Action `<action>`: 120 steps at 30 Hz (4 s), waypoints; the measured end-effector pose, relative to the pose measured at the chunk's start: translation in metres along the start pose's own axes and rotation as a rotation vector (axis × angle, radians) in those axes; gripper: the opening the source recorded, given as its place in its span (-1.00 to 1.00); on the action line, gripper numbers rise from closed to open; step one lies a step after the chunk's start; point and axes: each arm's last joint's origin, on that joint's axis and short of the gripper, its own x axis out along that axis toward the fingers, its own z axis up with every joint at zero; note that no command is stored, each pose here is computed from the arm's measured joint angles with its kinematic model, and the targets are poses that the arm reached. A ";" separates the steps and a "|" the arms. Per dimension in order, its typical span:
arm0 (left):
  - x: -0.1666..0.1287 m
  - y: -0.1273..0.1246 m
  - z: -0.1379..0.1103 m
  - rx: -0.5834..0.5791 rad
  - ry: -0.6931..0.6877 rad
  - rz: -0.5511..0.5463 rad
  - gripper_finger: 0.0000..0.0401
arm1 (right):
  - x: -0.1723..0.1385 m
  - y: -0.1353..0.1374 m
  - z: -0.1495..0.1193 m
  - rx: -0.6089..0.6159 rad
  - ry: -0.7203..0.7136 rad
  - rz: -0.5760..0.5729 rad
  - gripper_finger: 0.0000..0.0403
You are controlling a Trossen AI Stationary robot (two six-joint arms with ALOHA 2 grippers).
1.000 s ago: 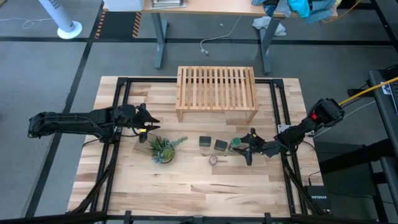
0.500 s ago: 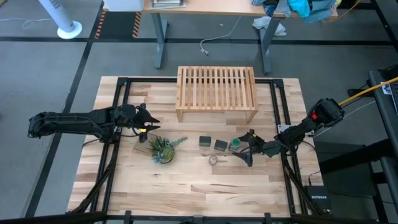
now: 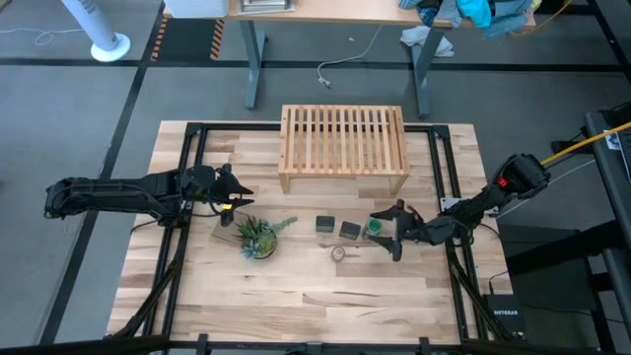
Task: Shelf spices
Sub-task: Put the green seasoning can on the shelf
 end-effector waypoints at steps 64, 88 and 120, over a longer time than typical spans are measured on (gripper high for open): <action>0.083 -0.019 0.012 -0.104 -0.067 -0.044 -0.42 | -0.052 0.015 0.191 -0.544 -0.204 0.012 0.36; 0.145 -0.073 0.042 -0.090 0.047 -0.204 0.12 | -0.051 0.014 0.185 -0.580 -0.156 0.015 0.36; 0.193 -0.079 0.056 -0.017 0.013 -0.114 0.15 | -0.050 0.012 0.176 -0.643 -0.071 0.022 0.36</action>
